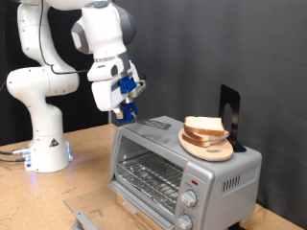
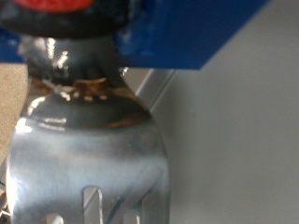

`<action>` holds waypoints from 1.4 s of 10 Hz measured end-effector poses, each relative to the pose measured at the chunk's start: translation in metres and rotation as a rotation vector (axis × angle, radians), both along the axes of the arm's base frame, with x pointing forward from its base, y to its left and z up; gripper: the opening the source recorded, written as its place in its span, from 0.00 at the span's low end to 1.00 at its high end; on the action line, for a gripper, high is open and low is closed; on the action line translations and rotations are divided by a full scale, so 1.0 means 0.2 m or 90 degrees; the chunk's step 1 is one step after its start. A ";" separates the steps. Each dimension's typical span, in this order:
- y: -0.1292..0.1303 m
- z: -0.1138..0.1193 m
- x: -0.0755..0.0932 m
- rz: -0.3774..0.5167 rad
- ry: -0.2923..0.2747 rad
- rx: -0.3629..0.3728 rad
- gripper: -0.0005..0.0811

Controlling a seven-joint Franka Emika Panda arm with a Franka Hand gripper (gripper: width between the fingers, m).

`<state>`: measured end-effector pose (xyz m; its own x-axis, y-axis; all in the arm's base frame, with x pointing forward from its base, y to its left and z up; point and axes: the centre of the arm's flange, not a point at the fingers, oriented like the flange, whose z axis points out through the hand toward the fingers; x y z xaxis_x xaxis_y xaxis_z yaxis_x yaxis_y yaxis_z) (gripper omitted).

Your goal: Make a piece of toast with the oven

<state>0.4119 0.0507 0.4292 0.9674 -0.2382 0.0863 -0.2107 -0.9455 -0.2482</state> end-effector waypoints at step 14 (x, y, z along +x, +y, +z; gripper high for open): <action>0.15 -0.09 0.07 0.003 -0.015 0.002 0.45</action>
